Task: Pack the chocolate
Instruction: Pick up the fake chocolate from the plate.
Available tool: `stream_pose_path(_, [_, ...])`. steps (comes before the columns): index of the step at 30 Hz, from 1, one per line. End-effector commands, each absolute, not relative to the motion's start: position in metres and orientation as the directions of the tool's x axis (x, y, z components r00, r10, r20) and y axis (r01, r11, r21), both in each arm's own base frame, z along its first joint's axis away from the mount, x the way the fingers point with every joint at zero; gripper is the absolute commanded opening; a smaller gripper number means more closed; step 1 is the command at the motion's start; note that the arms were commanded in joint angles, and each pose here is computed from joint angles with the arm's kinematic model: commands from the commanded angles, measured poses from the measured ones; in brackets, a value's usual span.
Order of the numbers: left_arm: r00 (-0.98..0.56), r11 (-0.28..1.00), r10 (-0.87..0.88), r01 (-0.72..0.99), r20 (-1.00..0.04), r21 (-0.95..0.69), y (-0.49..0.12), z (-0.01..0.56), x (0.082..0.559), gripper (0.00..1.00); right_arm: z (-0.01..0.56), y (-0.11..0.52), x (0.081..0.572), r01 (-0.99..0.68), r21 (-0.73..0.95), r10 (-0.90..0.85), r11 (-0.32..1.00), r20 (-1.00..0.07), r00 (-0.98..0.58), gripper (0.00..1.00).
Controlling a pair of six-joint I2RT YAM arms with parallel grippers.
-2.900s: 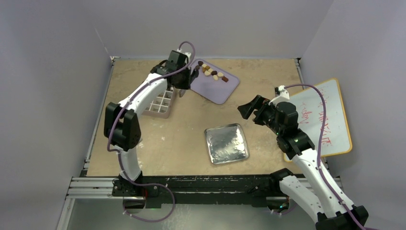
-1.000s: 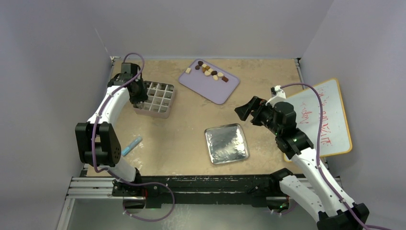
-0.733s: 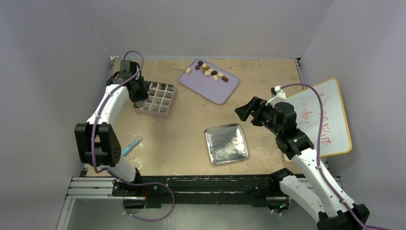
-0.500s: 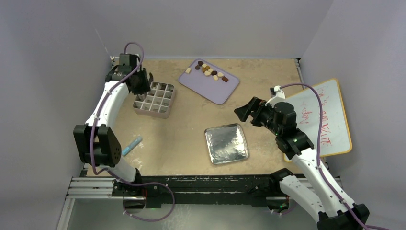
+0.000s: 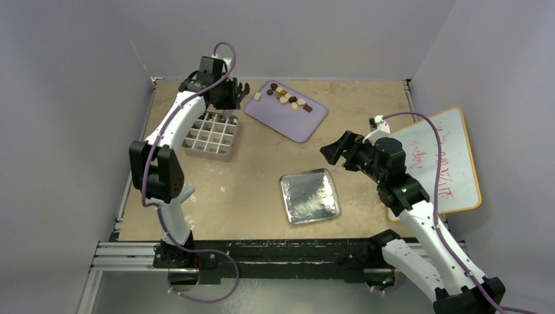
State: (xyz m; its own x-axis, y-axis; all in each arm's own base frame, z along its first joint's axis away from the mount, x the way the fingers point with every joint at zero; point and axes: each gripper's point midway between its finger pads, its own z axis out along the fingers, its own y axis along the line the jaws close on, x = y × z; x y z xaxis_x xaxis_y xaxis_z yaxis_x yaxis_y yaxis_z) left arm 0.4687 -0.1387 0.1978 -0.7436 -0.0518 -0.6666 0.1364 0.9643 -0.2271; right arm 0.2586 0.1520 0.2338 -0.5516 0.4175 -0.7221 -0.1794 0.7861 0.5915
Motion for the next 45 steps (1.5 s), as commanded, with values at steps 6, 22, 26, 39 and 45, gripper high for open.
stream_pose_path(6, [-0.691,0.955,0.032,0.235,-0.722,-0.182,-0.159,0.176,0.534,0.32,0.244,0.151,0.268,-0.198,0.547,0.385,0.813,-0.761,-0.522,0.97])
stream_pose_path(22, [-0.69,0.937,0.071,0.294,-0.721,-0.189,-0.172,0.141,0.56,0.35,0.245,0.152,0.284,-0.202,0.515,0.362,0.833,-0.784,-0.504,0.98])
stream_pose_path(26, [-0.69,0.933,0.071,0.302,-0.72,-0.197,-0.175,0.136,0.562,0.35,0.246,0.151,0.286,-0.201,0.511,0.361,0.836,-0.787,-0.5,0.97])
stream_pose_path(39, [-0.708,0.931,0.091,0.311,-0.7,-0.193,-0.177,0.115,0.561,0.33,0.248,0.154,0.288,-0.207,0.519,0.365,0.83,-0.784,-0.502,0.98])
stream_pose_path(45, [-0.707,0.935,0.103,0.309,-0.7,-0.174,-0.177,0.107,0.563,0.33,0.252,0.151,0.287,-0.204,0.517,0.372,0.831,-0.79,-0.488,0.98])
